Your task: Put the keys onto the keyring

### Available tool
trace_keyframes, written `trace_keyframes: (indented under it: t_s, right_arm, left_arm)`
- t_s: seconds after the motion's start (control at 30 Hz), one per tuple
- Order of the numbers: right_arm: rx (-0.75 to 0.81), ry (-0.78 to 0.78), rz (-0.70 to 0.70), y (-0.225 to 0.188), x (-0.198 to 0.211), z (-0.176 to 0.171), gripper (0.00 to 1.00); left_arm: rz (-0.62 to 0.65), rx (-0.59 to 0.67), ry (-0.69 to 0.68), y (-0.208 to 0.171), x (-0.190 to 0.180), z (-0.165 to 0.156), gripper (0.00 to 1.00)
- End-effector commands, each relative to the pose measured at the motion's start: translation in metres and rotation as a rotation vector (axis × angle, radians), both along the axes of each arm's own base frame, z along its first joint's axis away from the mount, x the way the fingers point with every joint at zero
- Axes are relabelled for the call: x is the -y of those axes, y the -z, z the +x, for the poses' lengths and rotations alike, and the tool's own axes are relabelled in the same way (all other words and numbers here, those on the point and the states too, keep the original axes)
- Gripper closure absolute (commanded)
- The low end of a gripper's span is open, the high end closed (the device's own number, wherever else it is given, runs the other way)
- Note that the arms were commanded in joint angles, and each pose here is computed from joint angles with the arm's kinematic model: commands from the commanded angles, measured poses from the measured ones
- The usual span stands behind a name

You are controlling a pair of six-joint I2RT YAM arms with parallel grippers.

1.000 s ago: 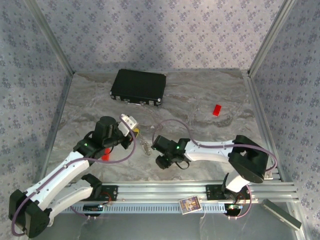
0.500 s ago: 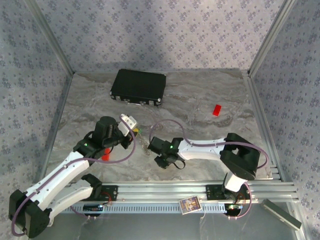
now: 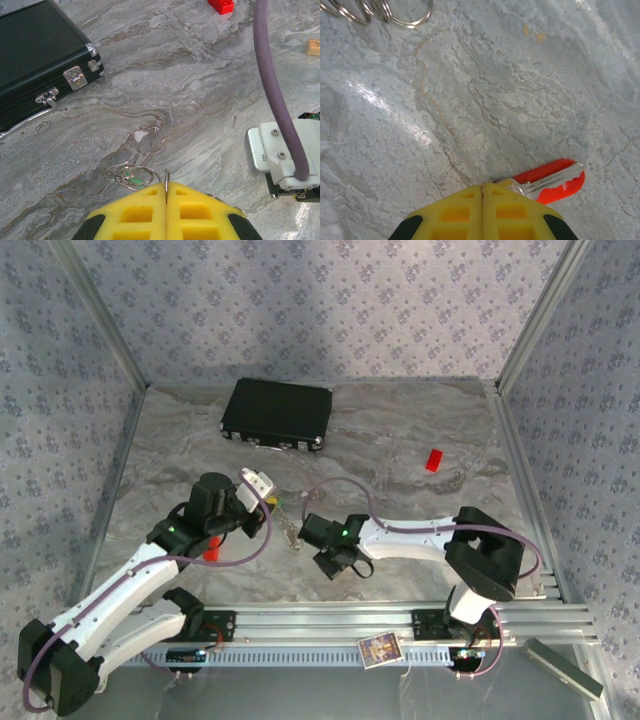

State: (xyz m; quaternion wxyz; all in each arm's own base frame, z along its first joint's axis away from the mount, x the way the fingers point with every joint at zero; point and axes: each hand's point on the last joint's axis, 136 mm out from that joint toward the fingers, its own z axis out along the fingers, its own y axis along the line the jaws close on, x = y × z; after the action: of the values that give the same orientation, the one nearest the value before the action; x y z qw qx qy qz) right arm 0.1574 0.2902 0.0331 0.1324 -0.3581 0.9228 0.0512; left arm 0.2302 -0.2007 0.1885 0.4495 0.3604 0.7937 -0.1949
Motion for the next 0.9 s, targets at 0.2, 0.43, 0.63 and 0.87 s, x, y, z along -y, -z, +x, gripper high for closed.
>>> trace_keyframes:
  t_s: [0.2,0.43,0.63,0.87]
  right_arm:
    - [-0.078,0.057,0.184,-0.015,0.0,0.006,0.96]
    - [-0.125,0.067,0.219,-0.009,-0.004,0.004,0.96]
    - [-0.144,0.077,0.206,0.0,-0.002,0.006,0.96]
    - [-0.167,0.093,0.203,0.006,0.0,0.007,0.95]
  left_arm:
    - [-0.031,0.027,-0.003,-0.01,0.001,0.003,1.0]
    - [-0.032,0.027,0.0,-0.01,0.002,0.003,1.0]
    - [-0.03,0.026,-0.001,-0.009,0.002,0.004,1.0]
    - [-0.029,0.025,0.0,-0.008,0.003,0.004,1.0]
